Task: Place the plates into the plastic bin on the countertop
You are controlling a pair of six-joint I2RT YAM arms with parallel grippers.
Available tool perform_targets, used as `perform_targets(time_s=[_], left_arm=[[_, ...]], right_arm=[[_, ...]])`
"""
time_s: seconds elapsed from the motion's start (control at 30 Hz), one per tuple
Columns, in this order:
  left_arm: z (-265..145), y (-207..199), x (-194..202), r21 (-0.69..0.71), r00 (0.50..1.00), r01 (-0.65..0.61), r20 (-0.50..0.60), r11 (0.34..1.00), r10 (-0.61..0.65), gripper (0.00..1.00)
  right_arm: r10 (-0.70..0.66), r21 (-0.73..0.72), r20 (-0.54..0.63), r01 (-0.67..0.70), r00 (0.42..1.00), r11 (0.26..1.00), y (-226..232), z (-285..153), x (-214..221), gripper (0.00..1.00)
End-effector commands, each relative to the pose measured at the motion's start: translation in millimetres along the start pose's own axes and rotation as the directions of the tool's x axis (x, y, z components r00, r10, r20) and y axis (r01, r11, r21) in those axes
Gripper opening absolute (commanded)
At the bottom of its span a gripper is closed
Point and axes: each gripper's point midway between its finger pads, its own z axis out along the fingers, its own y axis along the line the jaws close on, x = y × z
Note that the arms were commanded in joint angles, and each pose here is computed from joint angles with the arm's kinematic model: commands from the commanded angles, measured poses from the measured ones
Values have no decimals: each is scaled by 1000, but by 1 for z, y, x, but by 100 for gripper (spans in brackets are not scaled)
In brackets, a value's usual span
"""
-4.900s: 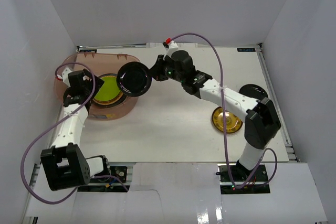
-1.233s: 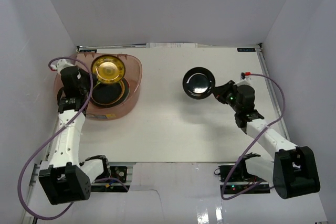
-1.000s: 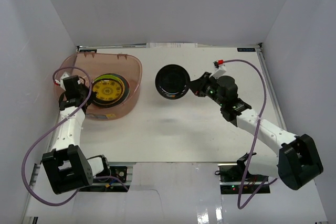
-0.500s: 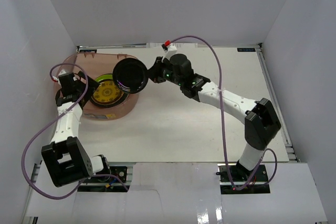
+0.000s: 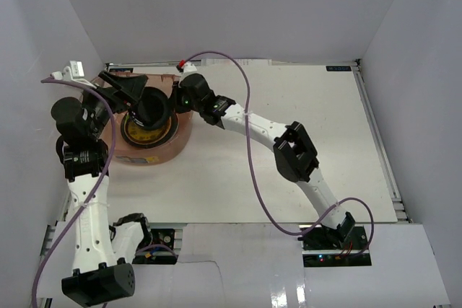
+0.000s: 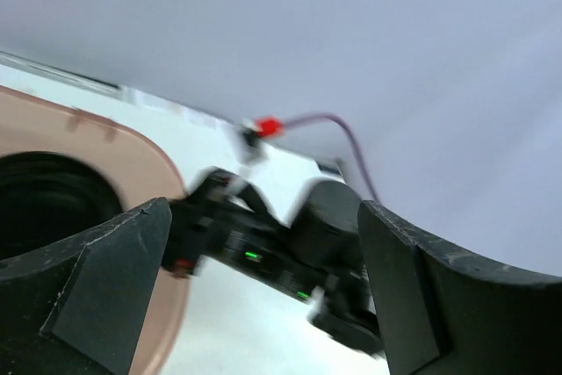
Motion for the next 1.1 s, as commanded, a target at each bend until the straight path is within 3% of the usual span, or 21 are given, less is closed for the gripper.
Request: perform_targets(time_s=[0.0, 0.07, 0.17, 0.2, 0.23, 0.33, 0.47, 0.53, 0.57, 0.63, 0.67, 0.7, 0.87, 0.93, 1.0, 1.03, 1.07], left_arm=[[-4, -23, 42, 141, 981, 54, -190, 989, -27, 98], [-11, -38, 57, 206, 971, 56, -237, 977, -5, 98], [-21, -51, 79, 269, 954, 69, -299, 961, 15, 98], [-23, -51, 87, 279, 948, 74, -317, 958, 19, 98], [-27, -55, 88, 291, 948, 75, -318, 954, 23, 98], [-35, -70, 89, 338, 945, 76, -326, 938, 40, 98], [-42, -89, 71, 383, 958, 43, -277, 923, 70, 98], [-45, -98, 62, 402, 964, 23, -250, 915, 85, 98], [-47, -106, 53, 414, 970, 5, -222, 910, 96, 98], [-52, -114, 45, 431, 975, -21, -190, 902, 113, 98], [-55, -119, 39, 443, 978, -42, -167, 896, 128, 98], [-58, -123, 35, 450, 979, -57, -149, 891, 138, 98], [-76, -144, 31, 536, 978, -79, -122, 841, 170, 98], [-84, -148, 35, 562, 974, -84, -127, 823, 186, 98], [-88, -144, 46, 573, 969, -69, -156, 816, 191, 98], [-91, -143, 51, 582, 967, -65, -164, 810, 196, 98], [-94, -143, 56, 593, 964, -61, -173, 803, 202, 98]], right_arm=[[-24, -36, 85, 27, 996, 999, 29, 7, -26, 8], [1, -36, 66, 1, 998, 999, 25, 18, -12, 10], [15, -49, 49, -13, 999, 999, 27, 19, -5, 37], [16, -74, 68, -11, 998, 997, 34, 17, -11, 55], [14, -81, 78, -7, 997, 997, 38, 11, -19, 61], [-20, -96, 119, 31, 993, 995, 49, -17, -41, 73], [-49, -120, 183, 72, 982, 990, 61, -66, -68, 76], [-69, -124, 249, 102, 966, 987, 70, -105, -94, 82], [-87, -92, 204, 107, 975, 990, 53, -110, -69, 85], [-113, -68, 272, 137, 955, 988, 52, -156, -87, 99], [-133, -28, 239, 144, 962, 989, 29, -163, -58, 90], [-145, 1, 311, 152, 939, 988, 30, -198, -80, 90], [-238, 173, 346, 188, 908, 967, -23, -288, -56, 90], [-244, 223, 359, 171, 901, 960, -46, -331, -36, 90], [-243, 283, 369, 140, 897, 949, -72, -372, -16, 99], [-232, 307, 372, 116, 899, 945, -82, -384, -8, 96], [-218, 330, 435, 70, 874, 941, -90, -411, -13, 76]])
